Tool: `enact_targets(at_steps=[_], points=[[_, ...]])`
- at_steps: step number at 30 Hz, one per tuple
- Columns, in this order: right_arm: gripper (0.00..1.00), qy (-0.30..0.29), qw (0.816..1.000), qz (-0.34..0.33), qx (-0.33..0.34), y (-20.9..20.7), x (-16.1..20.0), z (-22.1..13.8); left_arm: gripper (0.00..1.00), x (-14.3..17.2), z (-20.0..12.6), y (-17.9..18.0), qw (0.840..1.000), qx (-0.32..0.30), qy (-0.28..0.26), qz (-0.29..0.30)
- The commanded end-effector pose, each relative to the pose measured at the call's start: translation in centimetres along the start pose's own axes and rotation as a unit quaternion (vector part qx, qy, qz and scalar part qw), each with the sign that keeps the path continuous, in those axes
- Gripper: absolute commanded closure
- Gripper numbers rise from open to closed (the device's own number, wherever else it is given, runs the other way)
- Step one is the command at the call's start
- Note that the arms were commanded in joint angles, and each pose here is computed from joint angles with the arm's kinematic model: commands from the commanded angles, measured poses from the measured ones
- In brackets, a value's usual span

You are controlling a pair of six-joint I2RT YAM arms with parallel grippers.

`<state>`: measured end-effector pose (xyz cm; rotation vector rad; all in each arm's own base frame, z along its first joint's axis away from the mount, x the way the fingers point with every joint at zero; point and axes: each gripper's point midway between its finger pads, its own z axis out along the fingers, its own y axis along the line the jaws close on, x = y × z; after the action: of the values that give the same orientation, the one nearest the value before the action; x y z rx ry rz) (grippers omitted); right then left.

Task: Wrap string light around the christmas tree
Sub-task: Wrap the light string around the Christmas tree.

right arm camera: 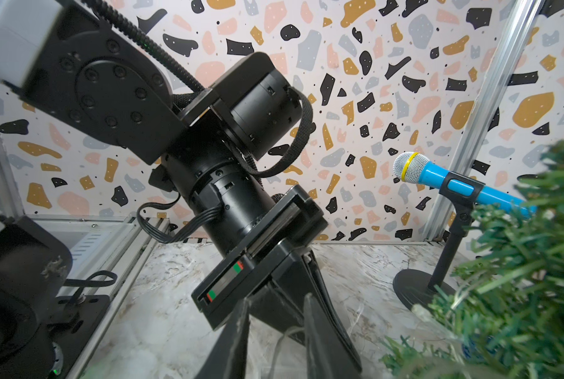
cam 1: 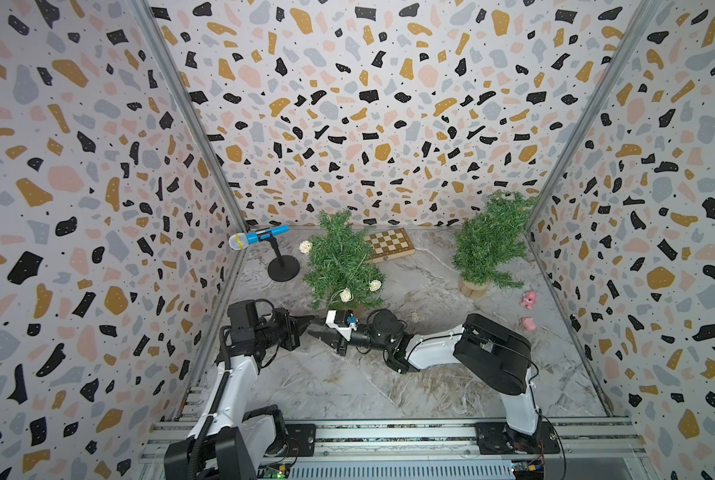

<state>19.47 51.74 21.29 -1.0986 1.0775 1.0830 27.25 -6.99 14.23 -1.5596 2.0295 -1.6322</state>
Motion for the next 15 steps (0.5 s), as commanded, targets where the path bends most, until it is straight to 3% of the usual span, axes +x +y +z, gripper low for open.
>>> enact_targets(at_steps=[1,7,12,15], points=[[0.61,-0.041,0.999,0.018,0.012,-0.5,-4.0,-0.8,1.0,-0.5,-1.2,-2.3,0.999,0.008,-0.028,0.029],[0.29,-0.049,0.998,0.021,0.043,-1.0,-5.2,-2.7,1.0,-2.5,-4.7,-6.9,0.986,-0.024,-0.115,0.121],[0.27,-0.032,0.998,0.007,0.053,-0.6,-5.4,-4.8,1.0,-4.7,-6.9,-13.8,0.962,0.026,-0.197,0.188],[0.27,-0.026,0.997,0.005,0.072,-0.8,-5.1,-6.3,1.0,-4.9,-7.1,-17.7,0.941,0.007,-0.213,0.261]])
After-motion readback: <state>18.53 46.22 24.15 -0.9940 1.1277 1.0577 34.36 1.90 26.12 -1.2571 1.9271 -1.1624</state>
